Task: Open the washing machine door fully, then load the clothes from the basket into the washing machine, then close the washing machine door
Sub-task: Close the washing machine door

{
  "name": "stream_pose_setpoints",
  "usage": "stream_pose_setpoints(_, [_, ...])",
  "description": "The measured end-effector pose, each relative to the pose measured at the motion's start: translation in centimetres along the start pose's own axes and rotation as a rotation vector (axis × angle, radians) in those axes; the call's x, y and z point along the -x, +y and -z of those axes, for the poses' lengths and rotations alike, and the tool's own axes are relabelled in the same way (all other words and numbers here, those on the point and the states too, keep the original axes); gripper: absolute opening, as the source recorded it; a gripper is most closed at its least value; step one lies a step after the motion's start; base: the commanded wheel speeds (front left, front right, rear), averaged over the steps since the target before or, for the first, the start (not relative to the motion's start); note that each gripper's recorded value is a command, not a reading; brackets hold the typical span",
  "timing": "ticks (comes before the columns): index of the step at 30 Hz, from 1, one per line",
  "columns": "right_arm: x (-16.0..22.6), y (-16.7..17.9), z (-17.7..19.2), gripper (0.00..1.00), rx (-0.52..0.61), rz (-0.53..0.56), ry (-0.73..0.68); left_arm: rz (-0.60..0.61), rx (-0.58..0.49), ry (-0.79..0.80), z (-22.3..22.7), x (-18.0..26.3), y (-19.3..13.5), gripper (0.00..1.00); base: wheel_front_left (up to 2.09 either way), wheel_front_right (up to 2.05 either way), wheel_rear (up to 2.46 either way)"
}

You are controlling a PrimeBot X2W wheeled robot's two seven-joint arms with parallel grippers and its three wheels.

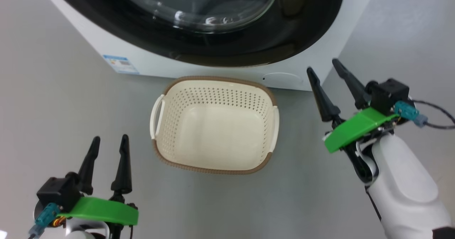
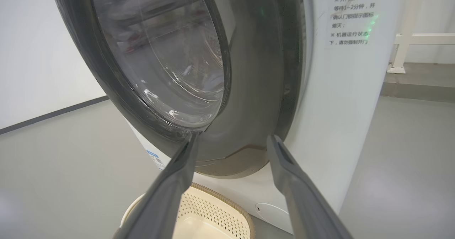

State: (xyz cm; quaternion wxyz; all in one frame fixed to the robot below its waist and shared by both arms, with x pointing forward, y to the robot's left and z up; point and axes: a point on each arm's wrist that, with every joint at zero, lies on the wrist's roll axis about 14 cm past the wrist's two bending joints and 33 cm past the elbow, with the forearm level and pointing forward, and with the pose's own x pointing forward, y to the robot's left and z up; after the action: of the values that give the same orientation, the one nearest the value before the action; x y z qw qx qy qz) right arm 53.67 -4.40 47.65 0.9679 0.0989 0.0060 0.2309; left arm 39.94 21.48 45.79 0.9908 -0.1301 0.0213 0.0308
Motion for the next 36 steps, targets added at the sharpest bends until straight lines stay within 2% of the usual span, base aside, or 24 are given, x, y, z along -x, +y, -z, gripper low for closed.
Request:
stream_pose_setpoints(17, [10.4, -5.0, -0.3, 1.00, -0.002, 0.233, 0.022, 0.080, 0.009, 0.043, 1.2, 0.8, -2.1, 1.00, 0.00, 0.00, 0.00])
stream_pose_setpoints(29, [15.3, -6.3, -1.2, 1.00, 0.007, 0.322, 0.009, 0.096, 0.005, 0.030, 0.6, 1.8, -2.4, 1.00, 0.00, 0.00, 0.00])
stream_pose_setpoints(36, [16.9, -6.6, -1.3, 1.00, 0.012, 0.347, 0.011, 0.108, 0.005, 0.015, 0.1, 1.8, -2.8, 1.00, 0.00, 0.00, 0.00])
